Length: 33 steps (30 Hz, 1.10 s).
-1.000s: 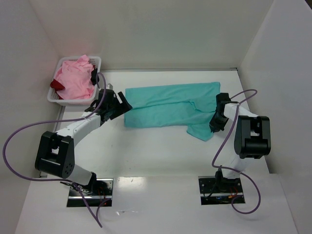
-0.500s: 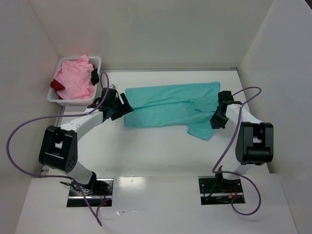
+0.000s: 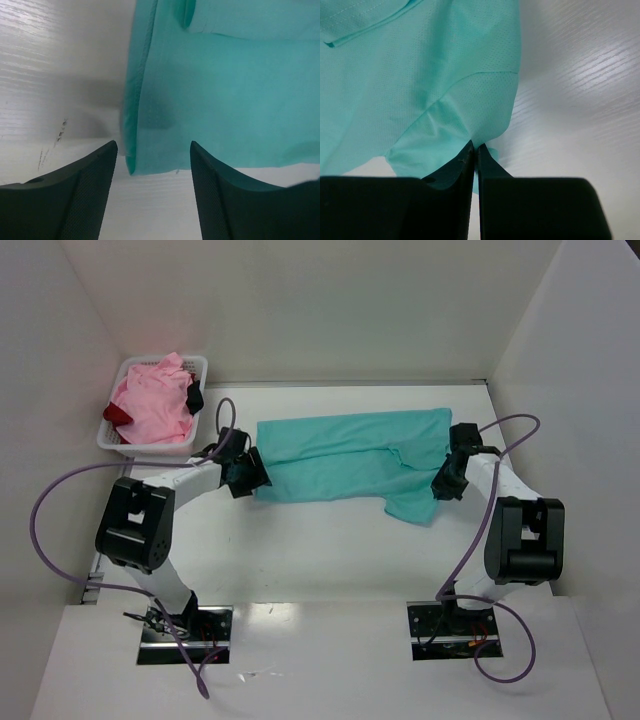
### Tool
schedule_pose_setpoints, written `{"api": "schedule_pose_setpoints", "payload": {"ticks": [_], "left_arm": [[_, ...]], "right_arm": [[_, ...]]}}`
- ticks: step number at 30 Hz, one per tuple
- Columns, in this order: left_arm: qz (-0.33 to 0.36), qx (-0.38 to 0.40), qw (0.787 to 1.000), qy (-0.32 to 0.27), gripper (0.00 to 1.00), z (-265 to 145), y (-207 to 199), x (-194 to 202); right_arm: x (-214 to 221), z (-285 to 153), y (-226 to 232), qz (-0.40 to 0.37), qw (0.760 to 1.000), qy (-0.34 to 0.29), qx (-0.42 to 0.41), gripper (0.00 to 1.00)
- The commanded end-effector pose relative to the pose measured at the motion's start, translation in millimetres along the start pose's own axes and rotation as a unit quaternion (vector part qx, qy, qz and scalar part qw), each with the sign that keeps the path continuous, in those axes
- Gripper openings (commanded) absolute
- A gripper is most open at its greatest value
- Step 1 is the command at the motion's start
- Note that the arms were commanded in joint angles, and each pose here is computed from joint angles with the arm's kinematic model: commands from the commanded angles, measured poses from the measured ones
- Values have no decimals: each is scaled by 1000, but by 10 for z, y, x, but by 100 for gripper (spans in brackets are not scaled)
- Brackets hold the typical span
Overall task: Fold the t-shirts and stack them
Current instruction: Grap the side of the flattened tshirt closest away from the robot with both arms
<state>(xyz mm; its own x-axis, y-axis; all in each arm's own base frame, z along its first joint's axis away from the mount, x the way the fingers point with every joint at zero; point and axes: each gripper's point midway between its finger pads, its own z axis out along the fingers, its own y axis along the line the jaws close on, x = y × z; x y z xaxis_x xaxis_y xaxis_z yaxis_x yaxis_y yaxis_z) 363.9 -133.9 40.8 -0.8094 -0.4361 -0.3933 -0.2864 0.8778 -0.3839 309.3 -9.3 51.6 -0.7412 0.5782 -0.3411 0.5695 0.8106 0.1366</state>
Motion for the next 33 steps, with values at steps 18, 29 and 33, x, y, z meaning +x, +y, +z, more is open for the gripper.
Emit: {"api": "schedule_pose_setpoints", "payload": {"ticks": [18, 29, 33], "left_arm": [[20, 4, 999, 28, 47, 59, -27, 97], [29, -10, 999, 37, 15, 15, 40, 143], [35, -2, 999, 18, 1, -80, -35, 27]], "right_arm": [[-187, -123, 146, -3, 999, -28, -22, 9], [-238, -132, 178, -2, 999, -32, -25, 4], [-345, -270, 229, -6, 997, -58, -41, 0]]}}
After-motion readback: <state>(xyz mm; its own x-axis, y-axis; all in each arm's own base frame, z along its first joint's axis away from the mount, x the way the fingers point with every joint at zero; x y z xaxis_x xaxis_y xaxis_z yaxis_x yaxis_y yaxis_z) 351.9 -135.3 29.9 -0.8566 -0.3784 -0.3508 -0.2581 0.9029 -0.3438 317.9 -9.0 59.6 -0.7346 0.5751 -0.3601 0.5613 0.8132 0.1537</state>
